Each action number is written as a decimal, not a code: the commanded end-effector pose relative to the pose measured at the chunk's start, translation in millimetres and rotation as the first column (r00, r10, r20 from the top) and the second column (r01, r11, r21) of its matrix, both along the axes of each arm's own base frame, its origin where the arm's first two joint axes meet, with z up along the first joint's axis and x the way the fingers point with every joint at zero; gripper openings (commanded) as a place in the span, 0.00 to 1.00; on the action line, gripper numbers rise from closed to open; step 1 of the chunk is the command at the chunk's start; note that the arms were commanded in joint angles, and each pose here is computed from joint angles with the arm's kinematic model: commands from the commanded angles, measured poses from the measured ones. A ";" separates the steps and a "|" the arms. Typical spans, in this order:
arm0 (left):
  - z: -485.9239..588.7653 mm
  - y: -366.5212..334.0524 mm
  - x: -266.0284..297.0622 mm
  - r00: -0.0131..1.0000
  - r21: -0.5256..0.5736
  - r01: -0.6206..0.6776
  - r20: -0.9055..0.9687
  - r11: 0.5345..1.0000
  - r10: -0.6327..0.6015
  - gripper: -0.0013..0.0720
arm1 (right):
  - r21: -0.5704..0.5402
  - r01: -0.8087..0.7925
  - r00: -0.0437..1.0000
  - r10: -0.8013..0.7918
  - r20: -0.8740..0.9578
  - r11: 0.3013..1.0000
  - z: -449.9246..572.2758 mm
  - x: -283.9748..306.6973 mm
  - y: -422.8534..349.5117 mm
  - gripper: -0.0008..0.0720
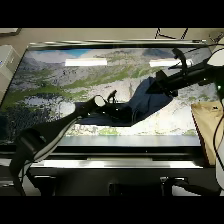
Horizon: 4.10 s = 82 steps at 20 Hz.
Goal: Fold the clothes and pants, and hang the long-sleeved shirts on hangers.
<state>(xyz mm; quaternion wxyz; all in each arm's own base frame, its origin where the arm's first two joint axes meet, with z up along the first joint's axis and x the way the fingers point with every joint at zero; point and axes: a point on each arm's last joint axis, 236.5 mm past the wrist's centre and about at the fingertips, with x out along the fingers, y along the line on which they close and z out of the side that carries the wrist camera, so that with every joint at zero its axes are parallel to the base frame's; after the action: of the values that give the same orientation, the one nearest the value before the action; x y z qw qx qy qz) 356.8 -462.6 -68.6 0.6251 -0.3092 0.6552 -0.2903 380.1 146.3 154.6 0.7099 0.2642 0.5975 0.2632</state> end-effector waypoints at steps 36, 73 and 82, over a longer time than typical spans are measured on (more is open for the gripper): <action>403.8 387.9 -2.4 0.481 0.112 -0.476 0.864 0.872 0.151 0.05 | -0.151 0.069 0.918 -0.122 -0.378 0.986 -220.4 10.8 -33.2 0.90; 367.1 395.6 23.1 0.476 0.170 -0.469 0.875 0.867 0.086 0.05 | -0.283 0.931 0.282 -0.946 0.160 0.230 71.9 -124.7 -423.8 0.07; 365.9 395.5 23.9 0.479 0.170 -0.469 0.873 0.867 0.088 0.05 | -0.665 0.720 0.174 -0.979 -0.106 0.200 -87.5 -233.4 -406.5 0.07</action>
<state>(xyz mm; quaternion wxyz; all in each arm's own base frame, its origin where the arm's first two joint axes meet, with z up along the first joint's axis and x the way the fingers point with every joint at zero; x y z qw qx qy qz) 380.0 -67.4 298.4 0.9490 -0.1037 0.2514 -0.1595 187.1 -267.4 116.2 0.6276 0.4609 0.4806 -0.4034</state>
